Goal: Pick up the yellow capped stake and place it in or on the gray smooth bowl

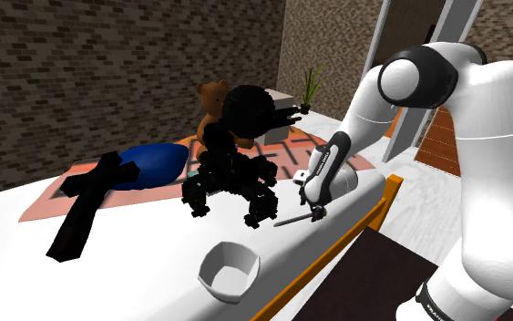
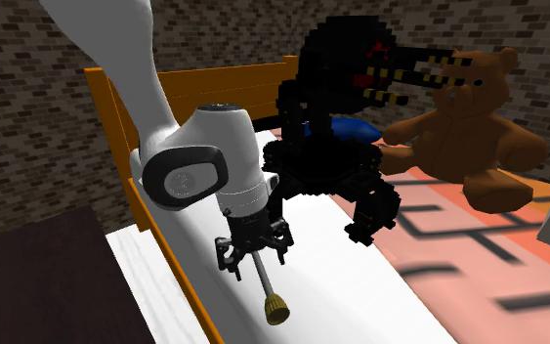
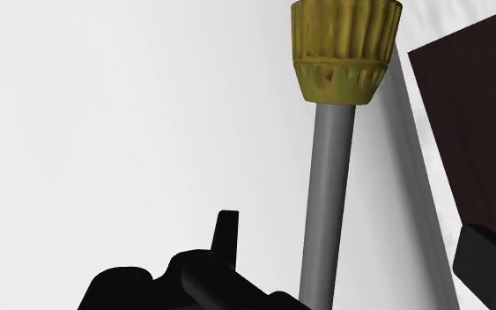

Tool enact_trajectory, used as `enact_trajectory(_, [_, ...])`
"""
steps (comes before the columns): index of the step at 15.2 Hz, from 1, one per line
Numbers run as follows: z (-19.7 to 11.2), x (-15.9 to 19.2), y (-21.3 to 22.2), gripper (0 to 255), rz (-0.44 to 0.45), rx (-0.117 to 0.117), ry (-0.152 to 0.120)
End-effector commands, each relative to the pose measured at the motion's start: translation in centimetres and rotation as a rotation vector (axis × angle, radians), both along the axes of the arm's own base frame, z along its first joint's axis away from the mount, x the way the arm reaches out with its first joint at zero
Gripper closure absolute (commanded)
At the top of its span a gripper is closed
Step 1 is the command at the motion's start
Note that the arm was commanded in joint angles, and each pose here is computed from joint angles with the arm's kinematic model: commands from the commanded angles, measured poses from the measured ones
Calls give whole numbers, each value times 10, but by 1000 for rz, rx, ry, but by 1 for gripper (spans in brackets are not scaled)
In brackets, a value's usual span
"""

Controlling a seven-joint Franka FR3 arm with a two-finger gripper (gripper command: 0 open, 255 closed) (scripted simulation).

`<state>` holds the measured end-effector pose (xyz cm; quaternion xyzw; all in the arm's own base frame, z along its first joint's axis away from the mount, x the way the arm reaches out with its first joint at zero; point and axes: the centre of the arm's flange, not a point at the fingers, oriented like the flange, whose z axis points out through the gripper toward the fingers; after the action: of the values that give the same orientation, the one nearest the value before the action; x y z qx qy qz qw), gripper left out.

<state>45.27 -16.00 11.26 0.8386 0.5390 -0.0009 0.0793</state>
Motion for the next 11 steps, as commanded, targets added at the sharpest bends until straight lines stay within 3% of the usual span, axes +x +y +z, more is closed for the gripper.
enact_trajectory(1, [-11, 3, -2, 0, 8, 1, -1])
enact_trajectory(6, [-35, 5, -5, 0, 8, 1, -1])
enact_trajectory(11, [-35, 5, -5, 0, 8, 1, -1])
